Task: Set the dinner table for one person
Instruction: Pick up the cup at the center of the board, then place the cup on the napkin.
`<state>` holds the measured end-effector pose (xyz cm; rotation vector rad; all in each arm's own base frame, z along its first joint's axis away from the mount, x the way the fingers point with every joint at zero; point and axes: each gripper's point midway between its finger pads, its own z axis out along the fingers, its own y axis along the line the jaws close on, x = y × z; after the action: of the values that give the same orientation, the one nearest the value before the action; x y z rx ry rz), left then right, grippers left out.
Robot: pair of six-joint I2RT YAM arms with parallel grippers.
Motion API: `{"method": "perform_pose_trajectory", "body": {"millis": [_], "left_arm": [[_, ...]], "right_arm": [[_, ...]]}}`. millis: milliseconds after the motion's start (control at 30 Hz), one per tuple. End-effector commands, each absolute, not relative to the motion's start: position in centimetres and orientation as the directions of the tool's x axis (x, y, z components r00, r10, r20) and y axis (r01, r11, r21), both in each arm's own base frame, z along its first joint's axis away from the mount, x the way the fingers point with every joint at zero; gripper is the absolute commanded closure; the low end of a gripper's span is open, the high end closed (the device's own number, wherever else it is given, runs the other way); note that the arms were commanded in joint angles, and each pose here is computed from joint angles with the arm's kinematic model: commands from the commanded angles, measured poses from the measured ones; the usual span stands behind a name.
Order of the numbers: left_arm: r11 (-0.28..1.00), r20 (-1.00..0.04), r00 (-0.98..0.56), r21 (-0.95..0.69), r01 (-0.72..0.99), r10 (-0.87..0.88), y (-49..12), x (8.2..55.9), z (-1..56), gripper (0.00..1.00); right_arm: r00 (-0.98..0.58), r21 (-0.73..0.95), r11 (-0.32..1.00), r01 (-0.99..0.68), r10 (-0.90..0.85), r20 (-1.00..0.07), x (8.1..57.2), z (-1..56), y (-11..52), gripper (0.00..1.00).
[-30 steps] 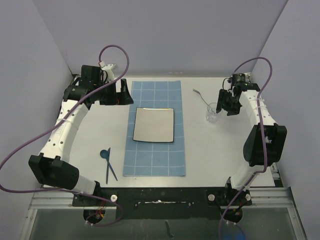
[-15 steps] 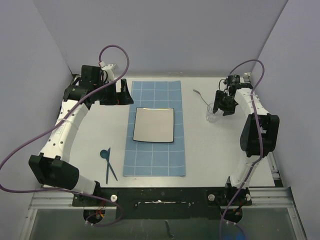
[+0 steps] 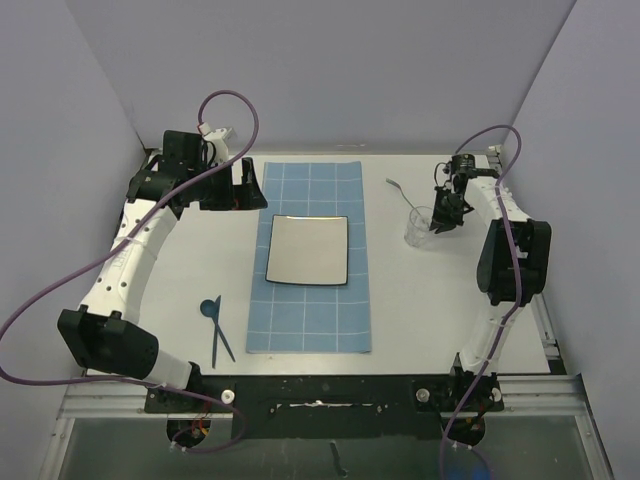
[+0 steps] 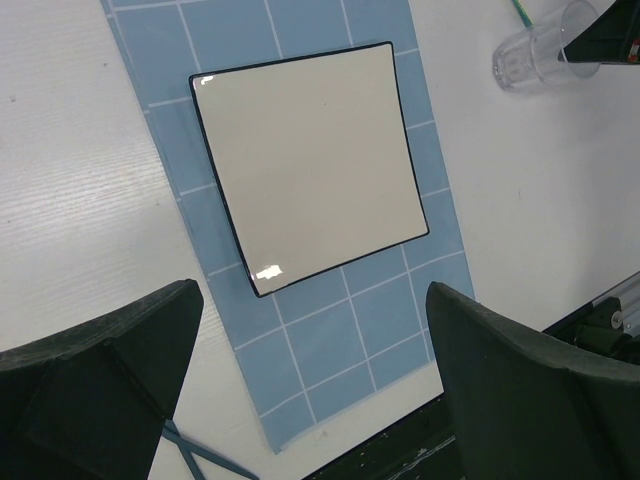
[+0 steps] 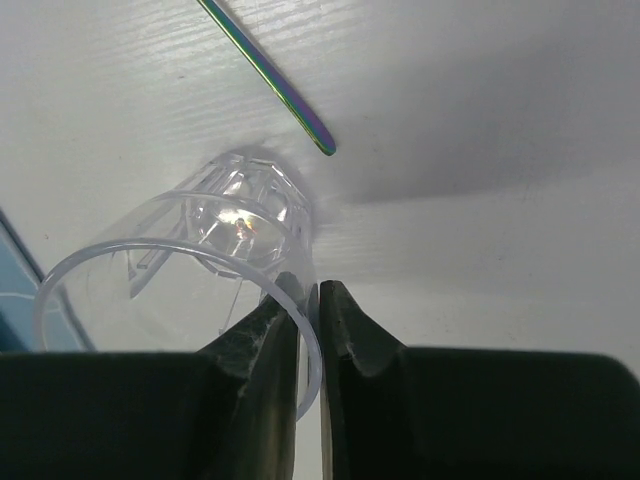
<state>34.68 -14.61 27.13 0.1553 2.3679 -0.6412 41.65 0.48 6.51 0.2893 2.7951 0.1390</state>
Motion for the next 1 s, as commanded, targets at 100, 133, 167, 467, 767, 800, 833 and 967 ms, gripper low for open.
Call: {"method": "perform_pose_trajectory", "body": {"millis": [100,133,167,467,767,800,833,967], "left_arm": [[0.854,-0.678,-0.73,-0.426,0.299,-0.083,-15.3,36.0,28.7,0.05],[0.853,-0.679,-0.73,-0.428,0.299,-0.084,-15.3,36.0,28.7,0.05],[0.852,-0.678,-0.73,-0.429,0.3,-0.085,-15.4,36.0,28.7,0.05],[0.844,-0.688,-0.72,-0.437,0.311,-0.091,-15.5,35.6,29.1,0.05],[0.849,-0.707,-0.701,-0.422,0.317,-0.09,-15.0,34.5,29.9,0.05],[0.851,-0.71,-0.699,-0.419,0.318,-0.088,-14.9,34.3,29.9,0.05],[0.851,-0.712,-0.697,-0.417,0.32,-0.087,-14.8,34.2,30.1,0.05],[0.847,-0.715,-0.693,-0.421,0.325,-0.09,-14.9,33.7,30.5,0.05]], "right_arm": [[-0.901,0.18,0.971,0.155,0.214,-0.379,43.6,8.5,1.3,1.0],[-0.897,0.189,0.971,0.15,0.214,-0.386,43.6,8.8,1.5,1.0],[-0.894,0.199,0.969,0.145,0.214,-0.394,43.7,9.3,1.6,1.0],[-0.843,0.218,0.973,0.07,0.175,-0.508,45.4,16.3,4.7,1.0],[-0.828,0.211,0.977,-0.03,0.094,-0.552,48.2,18.9,11.1,1.0],[-0.832,0.207,0.978,-0.037,0.085,-0.549,48.5,18.6,11.8,1.0],[-0.832,0.205,0.978,-0.043,0.078,-0.55,48.8,18.5,12.3,1.0],[-0.825,0.192,0.979,-0.066,0.054,-0.562,50.3,18.0,14.0,1.0]]}}
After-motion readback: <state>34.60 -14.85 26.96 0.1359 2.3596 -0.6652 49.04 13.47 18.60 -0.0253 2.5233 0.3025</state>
